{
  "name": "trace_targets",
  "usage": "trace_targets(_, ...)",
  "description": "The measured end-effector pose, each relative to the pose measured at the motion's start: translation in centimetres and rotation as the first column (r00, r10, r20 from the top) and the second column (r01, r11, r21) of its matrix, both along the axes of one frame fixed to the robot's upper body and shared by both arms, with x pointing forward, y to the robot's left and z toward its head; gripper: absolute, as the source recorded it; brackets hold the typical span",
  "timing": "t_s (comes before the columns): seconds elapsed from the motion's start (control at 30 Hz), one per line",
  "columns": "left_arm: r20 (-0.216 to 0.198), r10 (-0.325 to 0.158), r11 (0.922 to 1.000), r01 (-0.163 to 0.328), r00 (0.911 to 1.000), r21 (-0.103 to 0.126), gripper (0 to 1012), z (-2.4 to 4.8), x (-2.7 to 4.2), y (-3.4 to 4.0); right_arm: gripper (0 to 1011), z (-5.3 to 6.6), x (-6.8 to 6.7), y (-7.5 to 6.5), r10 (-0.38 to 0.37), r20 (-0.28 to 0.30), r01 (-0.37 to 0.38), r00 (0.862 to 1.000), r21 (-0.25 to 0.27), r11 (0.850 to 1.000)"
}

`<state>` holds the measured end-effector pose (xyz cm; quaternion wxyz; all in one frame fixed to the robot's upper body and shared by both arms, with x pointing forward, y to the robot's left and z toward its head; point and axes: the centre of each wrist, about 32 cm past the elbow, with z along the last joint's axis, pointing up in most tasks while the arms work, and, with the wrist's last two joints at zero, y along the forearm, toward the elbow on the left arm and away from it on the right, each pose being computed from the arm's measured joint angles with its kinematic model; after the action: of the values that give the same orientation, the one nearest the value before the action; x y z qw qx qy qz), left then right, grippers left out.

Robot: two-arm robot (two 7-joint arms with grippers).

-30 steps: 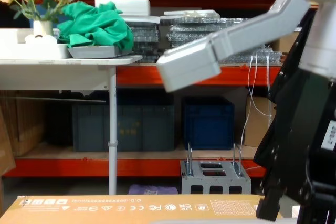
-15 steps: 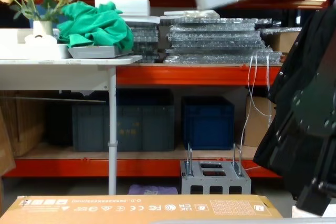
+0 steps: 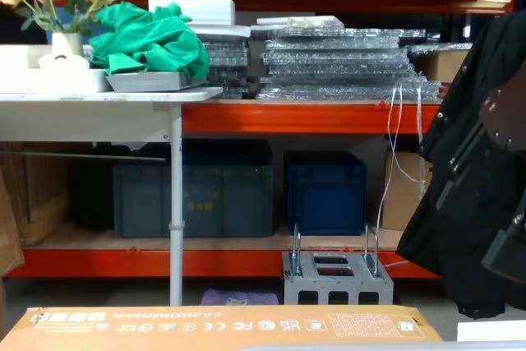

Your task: Use one hand to grasp the basket and place it at the designated location.

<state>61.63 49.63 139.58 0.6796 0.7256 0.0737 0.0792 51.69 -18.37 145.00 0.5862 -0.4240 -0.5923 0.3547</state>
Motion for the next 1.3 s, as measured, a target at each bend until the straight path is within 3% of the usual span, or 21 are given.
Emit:
trace_targets(0.5,0.000,0.000,1.0000,0.000,1.0000,0.000,0,0.00,0.00,0.00,1001,-0.8,-0.9,1.1,0.037,0.019,-0.036,0.999,-0.037,0.999)
trace_targets(0.87,0.000,0.000,1.0000,0.000,1.0000,0.000,0,0.00,0.00,-0.01,1000,-3.2,-1.7,4.1,0.074,0.035,-0.070,0.997,-0.111,0.991)
trace_targets(1.3,0.000,0.000,1.0000,0.000,1.0000,0.000,0,0.00,0.00,0.00,1000,-5.7,-1.5,6.0,0.063,0.036,-0.056,0.997,-0.178,0.982)
